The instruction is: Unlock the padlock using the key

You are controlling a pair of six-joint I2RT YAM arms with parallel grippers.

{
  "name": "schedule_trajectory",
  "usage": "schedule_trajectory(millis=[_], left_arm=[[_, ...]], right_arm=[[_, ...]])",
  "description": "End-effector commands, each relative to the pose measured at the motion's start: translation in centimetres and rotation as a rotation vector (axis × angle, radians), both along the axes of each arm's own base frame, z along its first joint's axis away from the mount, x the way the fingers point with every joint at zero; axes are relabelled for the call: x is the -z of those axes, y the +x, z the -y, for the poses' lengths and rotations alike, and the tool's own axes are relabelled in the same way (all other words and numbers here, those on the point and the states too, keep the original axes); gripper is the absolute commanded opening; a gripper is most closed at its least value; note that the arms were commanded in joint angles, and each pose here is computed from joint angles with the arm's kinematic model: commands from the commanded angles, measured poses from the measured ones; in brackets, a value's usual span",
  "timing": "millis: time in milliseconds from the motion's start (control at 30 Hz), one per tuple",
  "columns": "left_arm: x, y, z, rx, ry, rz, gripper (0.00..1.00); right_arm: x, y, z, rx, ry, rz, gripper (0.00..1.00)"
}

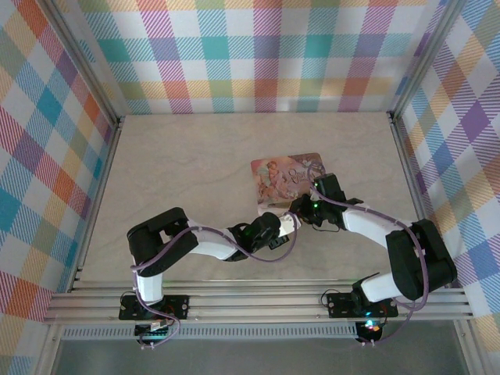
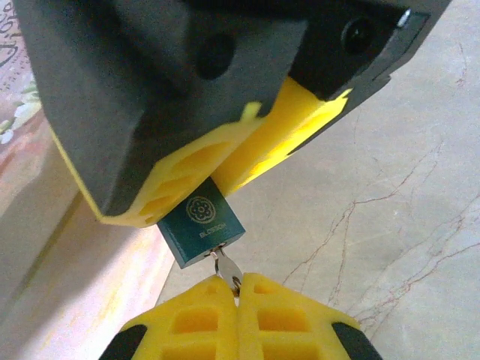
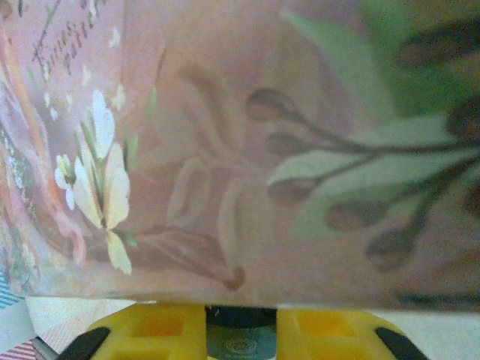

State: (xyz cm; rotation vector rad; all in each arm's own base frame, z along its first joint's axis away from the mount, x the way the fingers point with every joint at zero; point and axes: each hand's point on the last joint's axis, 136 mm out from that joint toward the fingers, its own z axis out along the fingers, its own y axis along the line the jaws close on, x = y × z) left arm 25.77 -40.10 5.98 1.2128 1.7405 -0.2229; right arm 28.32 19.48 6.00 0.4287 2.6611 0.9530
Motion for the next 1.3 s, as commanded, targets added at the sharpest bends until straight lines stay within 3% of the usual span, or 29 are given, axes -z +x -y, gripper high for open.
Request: schedule_trajectory(millis=[0,67,100,467,567,700,967,1133,1267], left_arm=[[-4.0,0.0,1.0,0.014,-0.077,0.078,0.0],[-4.1,-0.1,0.9,0.01,-0.093,0.064,0.0],[-4.2,-0.2,1.0,0.01,-0.103,0.051,0.0],[-4.3,-0.5,0.8,0.0,-0.145,-0.022,0.0],[-4.4,-0.6,0.7,0.001,-0.14,-0.029,0.0],[-4.6,-0.7,0.7,0.009,-0.137,-0.036,0.0],[-4.8,-1.1,0.7,0.022,-0.15,-0.051,0.0],[-4.7,-1.3,0.7,0.023,-0.163,-0.067,0.0],[-4.7,-1.4,0.6,0.009,-0.189,-0.101,0.0]], right_arm=[[1.0,-3.1,-0.6,-0.001,0.023,-0.173,0.42],[0.6,-3.0,-0.5,0.019,0.027,-0.163,0.58],[0.3,-3.0,-0.4,0.026,0.026,-0.155,0.61],[0.5,-3.6,-0.2,0.075,0.04,-0.14,0.56],[0.1,-3.8,-0.2,0.086,0.045,-0.133,0.49],[-0.7,-3.7,0.2,0.103,0.042,-0.116,0.3],[-0.5,-3.7,0.5,0.128,0.028,-0.126,0.28],[-0.5,-3.4,0.5,0.129,0.026,-0.112,0.02],[-0.7,-3.1,0.6,0.135,0.028,-0.078,0.0]])
